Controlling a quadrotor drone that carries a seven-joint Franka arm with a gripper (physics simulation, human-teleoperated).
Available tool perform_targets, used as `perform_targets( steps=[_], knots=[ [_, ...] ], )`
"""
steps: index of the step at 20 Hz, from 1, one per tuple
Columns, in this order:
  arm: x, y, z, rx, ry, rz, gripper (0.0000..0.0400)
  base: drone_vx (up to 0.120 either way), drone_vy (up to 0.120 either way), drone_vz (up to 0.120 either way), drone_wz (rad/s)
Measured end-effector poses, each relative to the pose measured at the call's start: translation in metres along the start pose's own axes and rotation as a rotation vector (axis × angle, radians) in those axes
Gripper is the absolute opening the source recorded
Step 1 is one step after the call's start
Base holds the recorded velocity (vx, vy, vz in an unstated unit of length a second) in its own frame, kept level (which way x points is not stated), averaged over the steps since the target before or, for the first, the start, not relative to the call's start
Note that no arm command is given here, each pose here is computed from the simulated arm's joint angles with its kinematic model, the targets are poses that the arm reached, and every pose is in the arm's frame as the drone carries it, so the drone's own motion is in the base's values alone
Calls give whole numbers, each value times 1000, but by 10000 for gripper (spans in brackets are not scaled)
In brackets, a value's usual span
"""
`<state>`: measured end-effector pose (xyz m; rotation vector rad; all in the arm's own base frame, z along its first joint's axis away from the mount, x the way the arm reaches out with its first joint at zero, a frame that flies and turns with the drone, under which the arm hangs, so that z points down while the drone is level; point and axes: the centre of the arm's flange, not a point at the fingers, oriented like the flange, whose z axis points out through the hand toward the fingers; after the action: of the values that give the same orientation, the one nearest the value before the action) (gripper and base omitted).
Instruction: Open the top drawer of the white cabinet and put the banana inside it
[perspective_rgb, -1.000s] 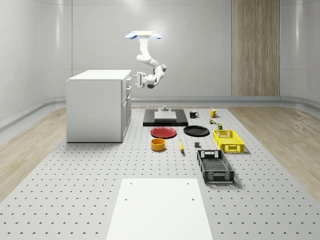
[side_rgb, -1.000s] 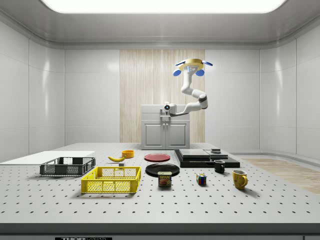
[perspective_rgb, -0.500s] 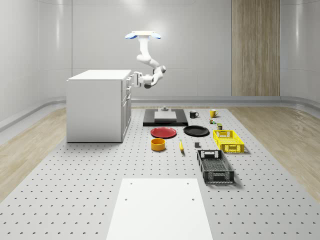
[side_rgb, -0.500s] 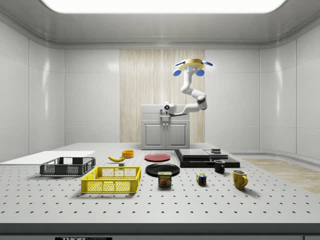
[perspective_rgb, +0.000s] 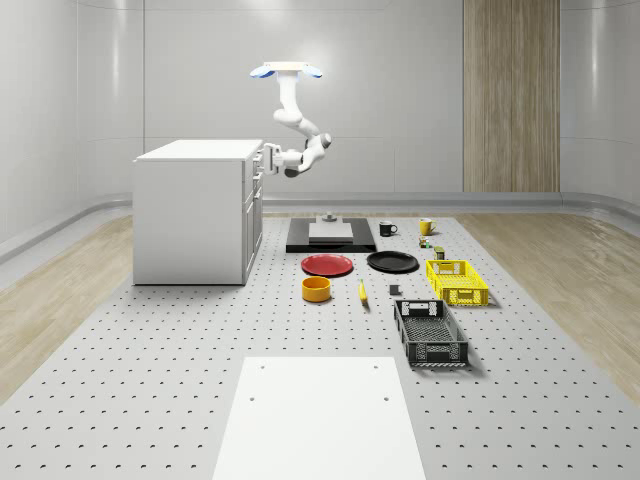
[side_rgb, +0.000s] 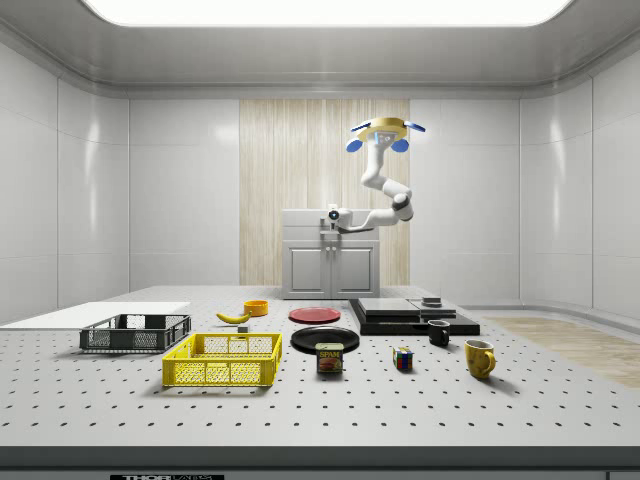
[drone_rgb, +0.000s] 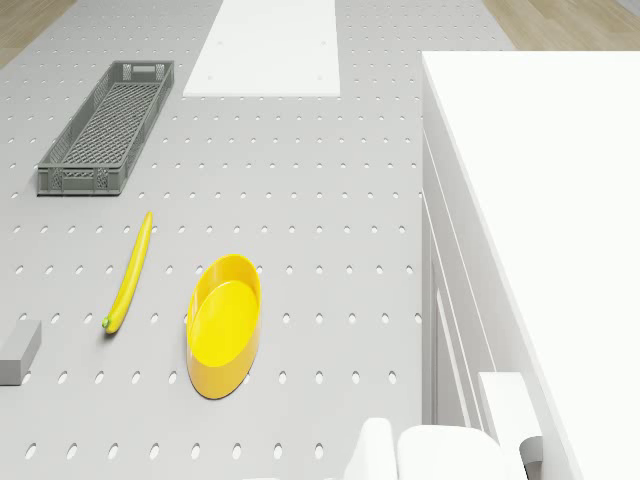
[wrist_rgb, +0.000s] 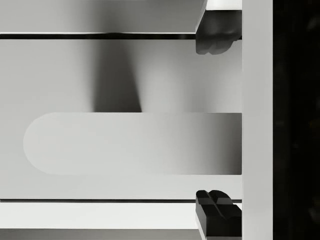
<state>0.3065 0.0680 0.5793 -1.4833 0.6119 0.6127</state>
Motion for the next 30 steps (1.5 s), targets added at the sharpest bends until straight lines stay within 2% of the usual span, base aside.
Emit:
perform_targets(
  steps=[2, 4, 6, 8, 10, 15, 16, 19, 22, 23, 25, 27, 28, 29, 30],
  knots=[
    [0, 0, 1, 0, 0, 0, 270, 0, 0, 0, 0],
    [0, 0, 2, 0, 0, 0, 205, 0, 0, 0, 0],
    [0, 0, 3, 0, 0, 1, 171, 0, 0, 0, 0],
    [0, 0, 3, -7, 7, -11, 169, 0, 0, 0, 0],
    [3, 1, 3, -4, 3, -27, 144, 0, 0, 0, 0],
    [1, 1, -9, -8, 7, 12, 149, 0, 0, 0, 0],
    [9, 4, -11, -4, 2, -25, 139, 0, 0, 0, 0],
    [5, 3, -24, -2, 1, -15, 122, 0, 0, 0, 0],
    [3, 2, -38, -5, 4, 1, 133, 0, 0, 0, 0],
    [10, 5, -41, -4, 3, -32, 156, 0, 0, 0, 0],
    [1, 1, -52, -9, 9, 8, 147, 0, 0, 0, 0],
    [1, 1, -61, -9, 9, 8, 147, 0, 0, 0, 0],
    [-5, -1, -67, -16, 15, 35, 194, 0, 0, 0, 0],
    [-4, -1, -72, -16, 16, 26, 187, 0, 0, 0, 0],
    [-8, -2, -78, -22, 21, 49, 223, 0, 0, 0, 0]
  ],
)
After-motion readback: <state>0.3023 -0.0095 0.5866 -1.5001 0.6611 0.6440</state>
